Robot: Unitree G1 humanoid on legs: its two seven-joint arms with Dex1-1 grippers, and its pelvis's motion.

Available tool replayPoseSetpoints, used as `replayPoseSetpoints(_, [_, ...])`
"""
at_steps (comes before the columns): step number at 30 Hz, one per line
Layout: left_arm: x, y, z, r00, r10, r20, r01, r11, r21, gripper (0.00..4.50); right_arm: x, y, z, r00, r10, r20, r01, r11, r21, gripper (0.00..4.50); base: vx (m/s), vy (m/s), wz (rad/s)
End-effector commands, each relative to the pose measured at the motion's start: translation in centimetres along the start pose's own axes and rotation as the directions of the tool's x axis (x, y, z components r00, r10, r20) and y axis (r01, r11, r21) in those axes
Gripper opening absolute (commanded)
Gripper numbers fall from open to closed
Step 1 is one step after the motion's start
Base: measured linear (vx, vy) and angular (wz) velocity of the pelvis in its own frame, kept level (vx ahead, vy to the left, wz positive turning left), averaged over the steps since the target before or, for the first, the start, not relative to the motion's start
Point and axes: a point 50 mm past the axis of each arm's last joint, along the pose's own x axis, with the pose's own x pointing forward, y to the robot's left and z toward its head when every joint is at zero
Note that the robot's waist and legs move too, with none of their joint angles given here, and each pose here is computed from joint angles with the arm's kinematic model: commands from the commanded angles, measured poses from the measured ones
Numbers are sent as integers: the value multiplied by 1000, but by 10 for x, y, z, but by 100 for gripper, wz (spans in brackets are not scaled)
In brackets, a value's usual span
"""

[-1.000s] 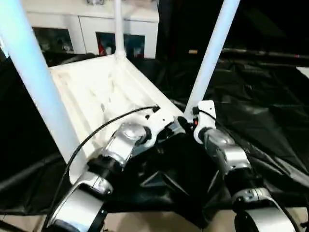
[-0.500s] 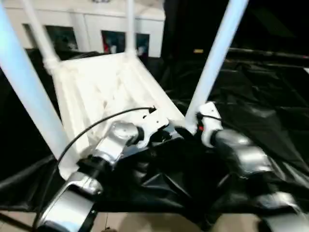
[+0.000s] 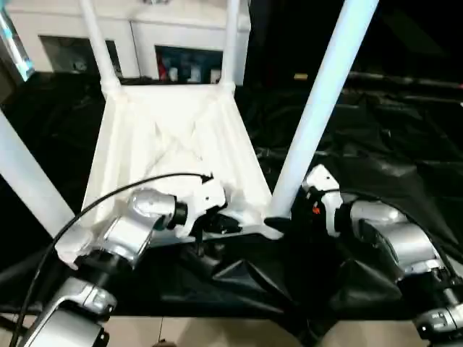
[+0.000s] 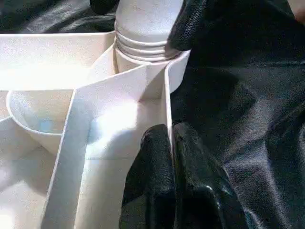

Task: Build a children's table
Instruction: Rotate leg to tighten

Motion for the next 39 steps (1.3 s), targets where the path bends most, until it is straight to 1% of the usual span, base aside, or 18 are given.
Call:
replayPoseSetpoints(1, [13,-13,3,993,-114,12,114,993,14,0,-1,-1,2,1000,-6,-9,6,1000,-13,408,0,0,0])
replayPoseSetpoints(3, [12,-14,3,994,-112,13,112,994,12,0,-1,-1,3,1000,-6,1,6,1000,-7,403,0,0,0])
replayPoseSetpoints(4, [12,-14,3,994,-112,13,112,994,12,0,-1,-1,3,1000,-6,1,6,1000,-7,384,0,0,0])
replayPoseSetpoints(7, [11,-15,3,994,-112,13,112,994,11,0,-2,-1,3,1000,1,12,-1,1000,1,369,0,0,0])
replayPoseSetpoints(15, [12,-14,4,994,-104,17,104,995,10,0,-1,1,-2,1000,-8,25,8,1000,22,296,0,0,0])
replayPoseSetpoints(16, [13,-13,4,996,-91,21,91,996,4,0,0,1,-3,999,-32,30,31,999,26,296,0,0,0])
replayPoseSetpoints(17, [15,-11,5,998,-62,26,62,998,-3,0,4,-2,-5,995,-88,40,86,995,46,278,0,0,0])
replayPoseSetpoints(20, [19,-8,5,999,-18,29,19,1000,-16,0,8,-4,-8,989,-143,47,139,988,73,275,0,0,0])
replayPoseSetpoints(21, [27,-1,7,998,60,21,-60,997,-40,0,17,-9,-12,964,-258,57,246,956,158,273,0,0,0])
replayPoseSetpoints(23, [30,2,8,995,96,14,-95,994,-52,0,21,-10,-13,952,-300,57,285,940,190,270,0,0,0])
replayPoseSetpoints(25, [46,10,15,979,203,-5,-203,975,-87,0,37,-15,-16,881,-471,33,438,842,315,270,0,0,0])
replayPoseSetpoints(26, [56,13,20,966,257,-15,-257,961,-106,0,45,-17,-17,825,-565,-5,527,765,371,270,0,0,0])
replayPoseSetpoints(28, [74,12,32,954,301,-9,-299,945,-136,0,63,-11,-11,794,-608,-28,561,714,420,269,0,0,0])
replayPoseSetpoints(31, [83,9,39,957,290,-4,-288,949,-132,0,73,-8,-4,776,-630,-37,588,702,402,269,0,0,0])
replayPoseSetpoints(33, [90,5,45,963,269,12,-266,958,-112,0,83,-2,5,796,-605,-5,564,739,370,269,0,0,0])
replayPoseSetpoints(36, [88,6,43,964,265,15,-262,959,-108,0,83,-2,9,797,-603,22,559,751,351,269,0,0,0])
replayPoseSetpoints(37, [88,6,43,964,265,15,-262,959,-108,0,83,-2,9,797,-603,22,559,751,351,325,0,0,0])
replayPoseSetpoints(39, [84,8,38,965,262,14,-259,960,-103,0,79,-7,8,786,-617,34,569,744,351,338,0,0,0])
